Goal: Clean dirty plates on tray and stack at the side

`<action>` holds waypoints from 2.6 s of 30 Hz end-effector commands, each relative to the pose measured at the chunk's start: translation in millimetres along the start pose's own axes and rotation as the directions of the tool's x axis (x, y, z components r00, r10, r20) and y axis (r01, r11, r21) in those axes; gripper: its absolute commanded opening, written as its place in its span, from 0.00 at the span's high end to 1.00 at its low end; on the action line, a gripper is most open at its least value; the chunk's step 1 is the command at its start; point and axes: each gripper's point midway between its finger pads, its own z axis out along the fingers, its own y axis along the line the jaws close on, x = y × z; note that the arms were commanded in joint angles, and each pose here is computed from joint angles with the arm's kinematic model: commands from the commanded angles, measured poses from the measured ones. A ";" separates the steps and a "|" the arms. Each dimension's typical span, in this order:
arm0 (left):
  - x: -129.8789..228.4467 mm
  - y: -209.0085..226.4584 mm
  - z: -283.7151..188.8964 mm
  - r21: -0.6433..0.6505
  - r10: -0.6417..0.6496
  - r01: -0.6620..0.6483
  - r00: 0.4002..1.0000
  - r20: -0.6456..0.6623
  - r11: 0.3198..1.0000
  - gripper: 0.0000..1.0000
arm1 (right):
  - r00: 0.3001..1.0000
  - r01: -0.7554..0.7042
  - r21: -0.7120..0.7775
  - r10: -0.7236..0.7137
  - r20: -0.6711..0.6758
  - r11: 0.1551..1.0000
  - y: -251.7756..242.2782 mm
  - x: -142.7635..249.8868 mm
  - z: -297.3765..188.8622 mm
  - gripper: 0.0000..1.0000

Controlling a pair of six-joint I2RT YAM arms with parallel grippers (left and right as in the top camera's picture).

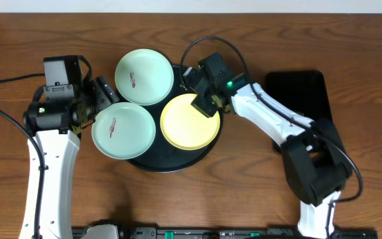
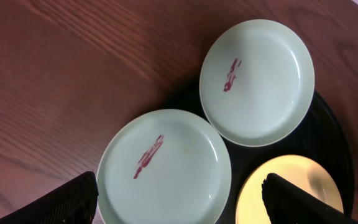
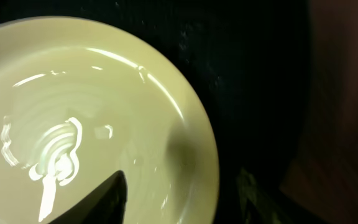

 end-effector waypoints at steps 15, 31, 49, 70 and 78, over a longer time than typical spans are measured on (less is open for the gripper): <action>-7.2 -0.4 -8.7 0.008 -0.011 0.011 1.000 0.029 1.000 0.14 | 1.000 0.014 -0.094 -0.016 -0.021 0.996 16.9 13.7 42.1 0.99; -7.2 -0.4 -8.7 0.008 -0.010 0.010 1.000 0.029 1.000 0.14 | 0.989 0.019 0.403 -0.078 0.129 0.915 -41.7 -52.4 -108.8 0.99; -7.2 -0.4 -8.7 0.008 -0.011 0.011 1.000 0.029 1.000 0.14 | 0.980 -0.012 0.808 -0.155 0.127 0.589 -10.1 -87.2 -201.2 0.99; -7.2 -0.4 -8.7 0.008 -0.011 0.011 1.000 0.029 1.000 0.14 | 0.970 -0.048 0.747 -0.149 0.194 0.663 1.0 -95.0 -188.2 0.99; -7.2 -0.4 -8.7 0.008 -0.011 0.011 1.000 0.029 1.000 0.14 | 0.951 -0.092 0.467 -0.062 0.304 0.879 11.2 -98.0 -153.0 0.99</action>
